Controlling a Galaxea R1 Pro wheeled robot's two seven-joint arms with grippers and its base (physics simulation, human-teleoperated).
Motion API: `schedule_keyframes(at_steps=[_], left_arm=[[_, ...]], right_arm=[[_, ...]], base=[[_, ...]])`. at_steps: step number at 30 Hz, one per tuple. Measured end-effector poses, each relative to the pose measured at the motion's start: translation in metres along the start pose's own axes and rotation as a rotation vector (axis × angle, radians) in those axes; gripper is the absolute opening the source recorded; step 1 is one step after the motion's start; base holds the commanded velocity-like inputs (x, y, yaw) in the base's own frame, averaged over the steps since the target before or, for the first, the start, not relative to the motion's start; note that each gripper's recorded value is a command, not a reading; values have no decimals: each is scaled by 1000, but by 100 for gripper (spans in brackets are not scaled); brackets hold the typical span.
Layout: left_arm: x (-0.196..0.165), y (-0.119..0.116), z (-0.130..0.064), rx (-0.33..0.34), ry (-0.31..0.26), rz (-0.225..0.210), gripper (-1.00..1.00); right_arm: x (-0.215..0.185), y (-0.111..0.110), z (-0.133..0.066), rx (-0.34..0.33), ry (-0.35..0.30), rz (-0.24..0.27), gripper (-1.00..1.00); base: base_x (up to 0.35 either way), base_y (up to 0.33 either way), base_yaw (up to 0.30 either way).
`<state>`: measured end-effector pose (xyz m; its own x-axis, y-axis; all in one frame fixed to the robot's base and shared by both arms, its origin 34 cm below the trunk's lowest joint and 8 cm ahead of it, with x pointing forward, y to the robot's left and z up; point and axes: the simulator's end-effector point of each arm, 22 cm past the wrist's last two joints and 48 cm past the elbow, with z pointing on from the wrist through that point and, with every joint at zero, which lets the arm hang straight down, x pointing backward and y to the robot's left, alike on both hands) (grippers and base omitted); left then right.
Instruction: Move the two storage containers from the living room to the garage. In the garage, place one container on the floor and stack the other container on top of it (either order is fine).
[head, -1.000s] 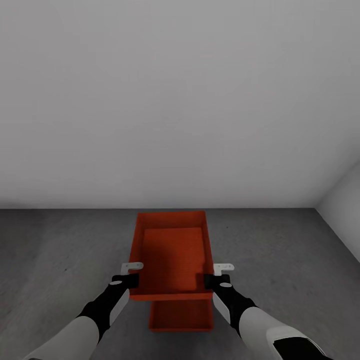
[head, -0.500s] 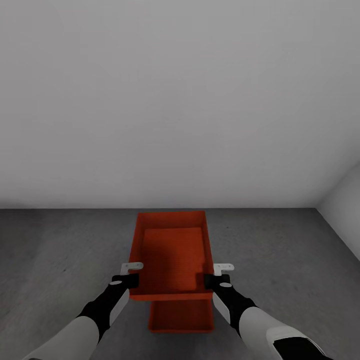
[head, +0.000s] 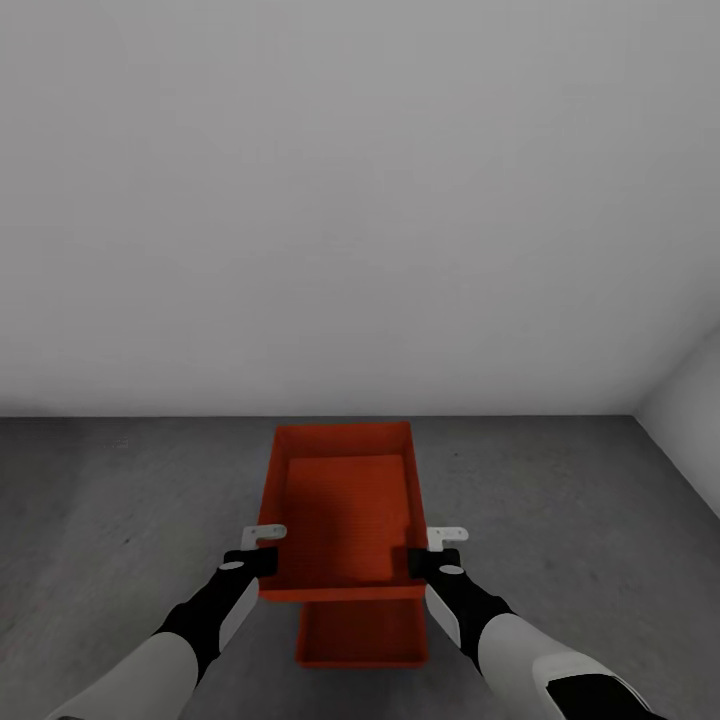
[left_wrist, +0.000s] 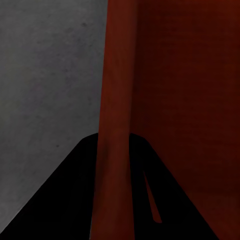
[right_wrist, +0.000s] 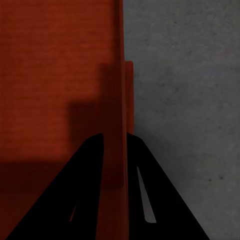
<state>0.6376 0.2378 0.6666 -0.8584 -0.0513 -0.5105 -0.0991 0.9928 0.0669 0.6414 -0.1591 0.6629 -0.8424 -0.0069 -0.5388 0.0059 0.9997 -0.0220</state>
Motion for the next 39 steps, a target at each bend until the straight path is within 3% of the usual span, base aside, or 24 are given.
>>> schedule_keyframes(at_steps=[39], left_arm=[[9, -3, 34, 0, -3, 0, -100]], right_arm=[[10, 1, 34, 0, -3, 1, -100]], base=[[0, 0, 0]])
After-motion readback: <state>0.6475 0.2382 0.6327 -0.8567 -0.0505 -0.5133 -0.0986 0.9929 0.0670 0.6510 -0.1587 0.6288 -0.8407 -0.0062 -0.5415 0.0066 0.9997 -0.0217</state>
